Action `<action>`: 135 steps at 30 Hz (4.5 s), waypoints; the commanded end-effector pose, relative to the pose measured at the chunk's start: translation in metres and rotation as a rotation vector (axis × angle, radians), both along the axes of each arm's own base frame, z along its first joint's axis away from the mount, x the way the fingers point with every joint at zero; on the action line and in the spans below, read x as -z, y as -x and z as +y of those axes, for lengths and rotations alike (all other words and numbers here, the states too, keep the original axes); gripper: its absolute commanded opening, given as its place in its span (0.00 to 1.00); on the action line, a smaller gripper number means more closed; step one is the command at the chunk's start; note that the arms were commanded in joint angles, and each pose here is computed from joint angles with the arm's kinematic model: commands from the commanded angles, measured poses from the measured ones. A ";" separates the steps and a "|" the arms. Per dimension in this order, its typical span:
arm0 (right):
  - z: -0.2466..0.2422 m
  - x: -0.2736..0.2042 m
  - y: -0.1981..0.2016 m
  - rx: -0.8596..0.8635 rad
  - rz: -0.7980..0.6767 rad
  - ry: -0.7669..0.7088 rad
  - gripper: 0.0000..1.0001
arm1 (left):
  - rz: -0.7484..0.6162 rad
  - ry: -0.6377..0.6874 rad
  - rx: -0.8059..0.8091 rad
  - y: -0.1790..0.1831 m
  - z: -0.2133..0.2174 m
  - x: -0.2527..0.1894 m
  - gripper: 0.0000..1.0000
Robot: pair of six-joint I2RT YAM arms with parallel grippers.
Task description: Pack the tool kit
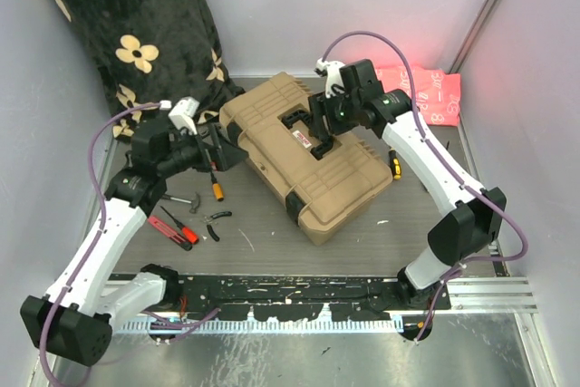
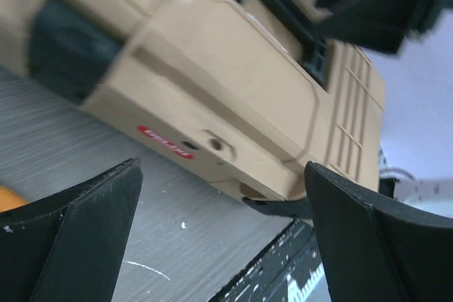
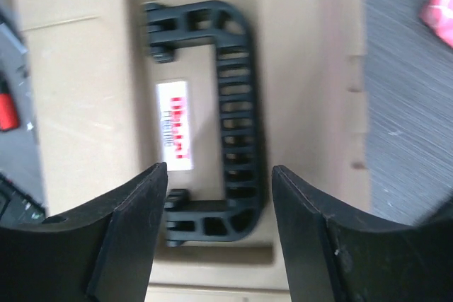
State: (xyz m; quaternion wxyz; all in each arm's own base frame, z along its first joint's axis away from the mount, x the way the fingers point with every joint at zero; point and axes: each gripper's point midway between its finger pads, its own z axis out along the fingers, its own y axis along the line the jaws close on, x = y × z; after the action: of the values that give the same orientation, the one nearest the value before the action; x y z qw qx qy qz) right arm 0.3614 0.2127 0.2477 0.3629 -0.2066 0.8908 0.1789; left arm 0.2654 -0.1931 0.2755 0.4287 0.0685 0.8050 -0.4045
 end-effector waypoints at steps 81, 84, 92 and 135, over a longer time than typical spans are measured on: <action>0.076 0.126 0.001 -0.018 0.388 0.159 0.88 | 0.258 0.718 0.121 -0.188 0.017 0.084 0.93; 0.077 0.125 0.001 -0.018 0.387 0.154 0.88 | 0.270 0.706 0.119 -0.188 0.017 0.096 0.93; 0.078 0.126 0.003 -0.025 0.397 0.154 0.88 | 0.285 0.680 0.146 -0.191 0.010 0.118 0.98; 0.072 0.138 0.012 -0.043 0.431 0.185 0.87 | 0.322 0.807 0.260 -0.203 -0.047 0.091 0.96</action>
State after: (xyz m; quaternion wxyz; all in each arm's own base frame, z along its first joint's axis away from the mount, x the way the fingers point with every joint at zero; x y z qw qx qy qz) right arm 0.4128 0.3043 0.2216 0.3515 -0.2094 0.8922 0.1912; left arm 0.4825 -0.2025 0.1577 0.2381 -0.1251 0.6394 -0.7203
